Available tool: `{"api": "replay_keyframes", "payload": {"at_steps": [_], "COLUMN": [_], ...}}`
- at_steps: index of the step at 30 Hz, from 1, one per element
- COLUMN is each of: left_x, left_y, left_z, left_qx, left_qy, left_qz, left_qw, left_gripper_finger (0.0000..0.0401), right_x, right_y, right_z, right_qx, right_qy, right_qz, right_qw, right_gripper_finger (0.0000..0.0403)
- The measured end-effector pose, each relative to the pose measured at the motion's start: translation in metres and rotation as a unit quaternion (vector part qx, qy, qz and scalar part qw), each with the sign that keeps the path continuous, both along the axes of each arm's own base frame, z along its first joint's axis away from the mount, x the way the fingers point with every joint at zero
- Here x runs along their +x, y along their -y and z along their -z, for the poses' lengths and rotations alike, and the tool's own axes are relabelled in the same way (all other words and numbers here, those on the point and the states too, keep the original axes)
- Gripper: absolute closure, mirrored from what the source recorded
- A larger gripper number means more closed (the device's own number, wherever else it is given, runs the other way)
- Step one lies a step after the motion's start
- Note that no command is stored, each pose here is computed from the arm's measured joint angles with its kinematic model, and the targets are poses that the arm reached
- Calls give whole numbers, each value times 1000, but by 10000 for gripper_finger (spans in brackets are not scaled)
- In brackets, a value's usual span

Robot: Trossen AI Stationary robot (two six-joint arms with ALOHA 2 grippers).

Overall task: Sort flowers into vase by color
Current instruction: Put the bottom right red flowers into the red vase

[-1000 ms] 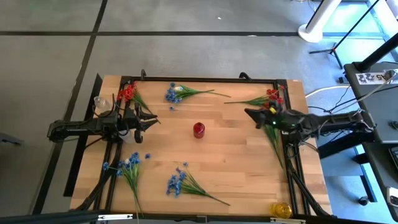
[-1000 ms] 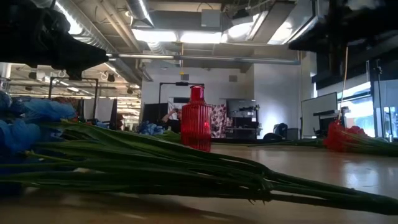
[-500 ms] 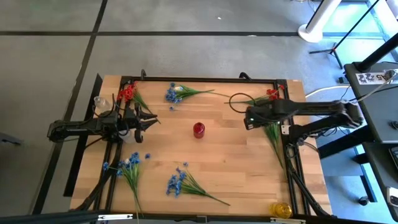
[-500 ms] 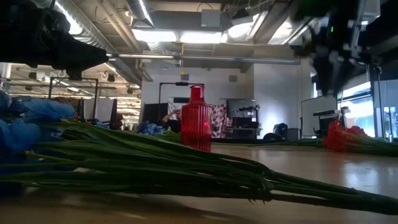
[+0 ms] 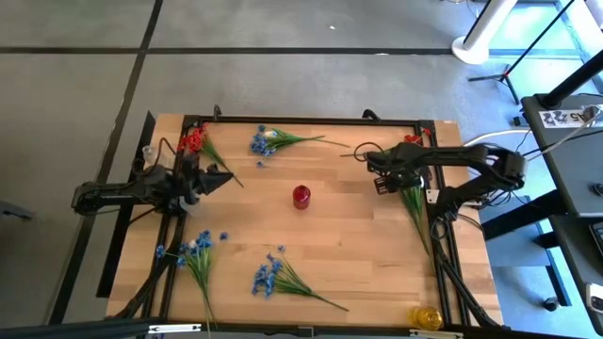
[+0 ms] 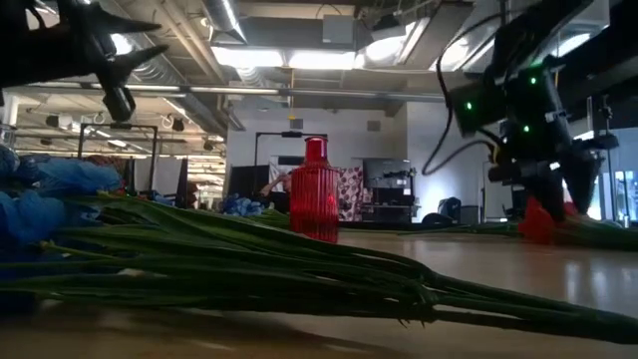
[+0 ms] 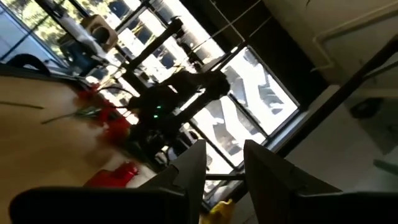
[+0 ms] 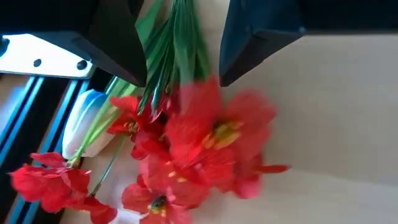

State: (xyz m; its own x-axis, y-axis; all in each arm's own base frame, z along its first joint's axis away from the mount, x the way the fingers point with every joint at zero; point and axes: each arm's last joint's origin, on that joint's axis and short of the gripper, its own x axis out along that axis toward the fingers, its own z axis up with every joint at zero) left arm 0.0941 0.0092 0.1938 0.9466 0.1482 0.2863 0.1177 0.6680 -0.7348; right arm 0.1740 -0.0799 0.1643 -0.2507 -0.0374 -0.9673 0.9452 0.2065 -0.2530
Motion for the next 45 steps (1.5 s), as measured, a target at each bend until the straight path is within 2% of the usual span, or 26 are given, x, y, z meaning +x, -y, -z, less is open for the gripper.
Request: {"api": "replay_keyframes", "payload": {"at_steps": [5, 10, 13, 15, 20, 24, 26, 28, 30, 33, 37, 41, 44, 45], "left_x": [-2, -5, -9, -11, -7, 0, 3, 6, 6, 3, 1, 2, 5, 7], "left_y": [0, 1, 2, 2, 2, 1, 1, 1, 1, 5, 6, 6, 9, 11], "left_z": [-5, -15, -30, -41, -67, -86, -95, -104, -123, -159, -195, -213, -228, -233], "left_qx": [-70, -60, -27, -9, 42, 78, 78, 82, 91, 144, 211, 229, 218, 220], "left_qy": [37, 74, 92, 93, 41, 2, -21, -53, -61, -50, -66, -109, -120, -121], "left_qz": [28, 44, 33, 26, 5, -5, -3, -2, -1, 0, -32, -61, -48, -40], "left_qw": [996, 994, 995, 995, 998, 997, 997, 995, 994, 988, 975, 965, 967, 967], "left_gripper_finger": [297, 300, 312, 321, 341, 353, 360, 367, 377, 395, 399, 400, 400, 400], "right_x": [-5, -4, 3, 9, 38, 71, 88, 103, 116, 130, 144, 153, 160, 160], "right_y": [3, 3, 7, 10, 25, 29, 24, 14, 1, -23, -52, -79, -94, -98], "right_z": [20, 25, 18, 10, -31, -83, -115, -144, -171, -201, -221, -237, -240, -241], "right_qx": [33, 33, 26, 19, -35, -113, -154, -198, -239, -295, -353, -395, -416, -420], "right_qy": [45, 66, 82, 98, 169, 252, 302, 355, 402, 457, 516, 564, 575, 574], "right_qz": [12, 8, 2, -4, -15, -70, -107, -145, -192, -253, -295, -340, -367, -373], "right_qw": [998, 997, 996, 995, 985, 959, 935, 902, 863, 800, 723, 641, 601, 595], "right_gripper_finger": [243, 306, 361, 388, 379, 395, 394, 389, 390, 397, 390, 386, 394, 396]}}
